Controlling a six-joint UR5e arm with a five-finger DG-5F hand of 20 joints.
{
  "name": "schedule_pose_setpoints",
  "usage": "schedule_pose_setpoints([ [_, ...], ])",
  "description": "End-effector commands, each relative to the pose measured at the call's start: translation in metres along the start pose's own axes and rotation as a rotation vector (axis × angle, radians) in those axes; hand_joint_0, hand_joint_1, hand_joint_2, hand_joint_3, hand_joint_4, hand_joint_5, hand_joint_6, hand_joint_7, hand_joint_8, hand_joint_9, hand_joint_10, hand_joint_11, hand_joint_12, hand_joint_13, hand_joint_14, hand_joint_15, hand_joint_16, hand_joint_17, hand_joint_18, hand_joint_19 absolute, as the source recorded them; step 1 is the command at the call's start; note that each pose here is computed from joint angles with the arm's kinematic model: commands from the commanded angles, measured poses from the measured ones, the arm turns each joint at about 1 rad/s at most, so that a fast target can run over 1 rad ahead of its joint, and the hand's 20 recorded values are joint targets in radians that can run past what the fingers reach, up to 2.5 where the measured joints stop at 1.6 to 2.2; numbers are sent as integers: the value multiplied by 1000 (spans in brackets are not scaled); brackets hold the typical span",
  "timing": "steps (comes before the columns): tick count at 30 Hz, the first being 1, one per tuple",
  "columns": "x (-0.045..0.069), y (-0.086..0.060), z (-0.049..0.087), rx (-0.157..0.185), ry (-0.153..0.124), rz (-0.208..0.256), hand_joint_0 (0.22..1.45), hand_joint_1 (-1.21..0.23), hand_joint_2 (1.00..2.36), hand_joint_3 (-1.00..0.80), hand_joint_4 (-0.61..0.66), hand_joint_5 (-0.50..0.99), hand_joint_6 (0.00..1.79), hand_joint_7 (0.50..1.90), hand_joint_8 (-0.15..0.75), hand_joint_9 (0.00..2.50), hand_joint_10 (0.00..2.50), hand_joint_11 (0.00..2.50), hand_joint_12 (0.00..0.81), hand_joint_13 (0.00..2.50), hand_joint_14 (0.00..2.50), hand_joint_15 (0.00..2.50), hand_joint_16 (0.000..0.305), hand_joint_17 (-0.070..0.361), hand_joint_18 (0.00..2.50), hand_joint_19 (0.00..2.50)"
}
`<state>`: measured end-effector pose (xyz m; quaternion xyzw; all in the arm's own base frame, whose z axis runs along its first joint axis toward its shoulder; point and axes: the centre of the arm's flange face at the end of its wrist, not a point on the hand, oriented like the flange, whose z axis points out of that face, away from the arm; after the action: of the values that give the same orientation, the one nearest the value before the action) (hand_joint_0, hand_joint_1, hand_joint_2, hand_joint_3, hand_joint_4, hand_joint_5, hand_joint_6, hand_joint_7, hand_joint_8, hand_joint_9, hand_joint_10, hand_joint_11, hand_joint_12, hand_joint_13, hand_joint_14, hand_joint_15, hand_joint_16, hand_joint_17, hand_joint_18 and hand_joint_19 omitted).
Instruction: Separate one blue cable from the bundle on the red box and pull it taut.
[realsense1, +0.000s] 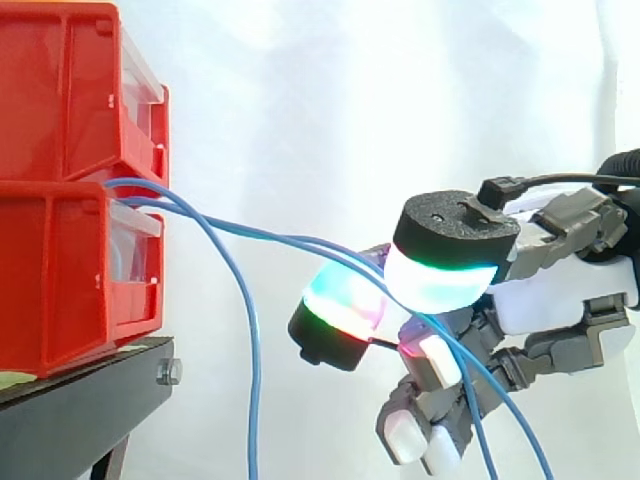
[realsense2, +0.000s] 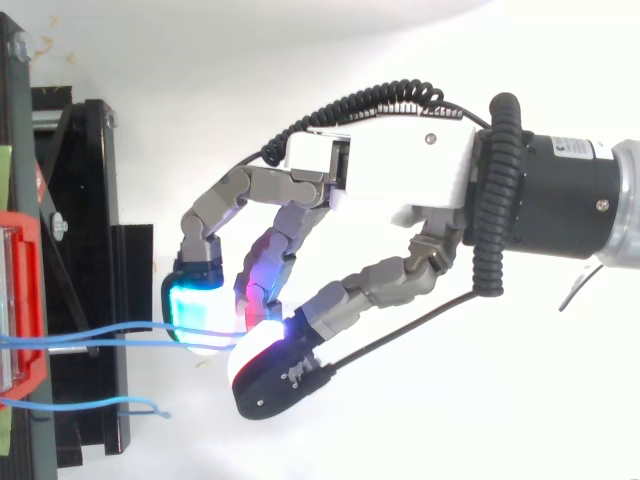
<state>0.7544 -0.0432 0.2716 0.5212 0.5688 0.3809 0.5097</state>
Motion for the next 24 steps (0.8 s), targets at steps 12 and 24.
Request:
schedule_pose_setpoints([
  [12, 0, 1, 0, -1, 0, 0, 582, -695, 1000, -500, 14, -106, 887, 931, 196, 1222, 20, 584, 311, 910, 21, 466, 40, 90, 771, 551],
  [24, 0, 4, 0, -6, -1, 3, 729, -906, 1014, -330, -170, -133, 936, 957, 199, 1160, 18, 581, 308, 917, 21, 448, 38, 86, 798, 497],
])
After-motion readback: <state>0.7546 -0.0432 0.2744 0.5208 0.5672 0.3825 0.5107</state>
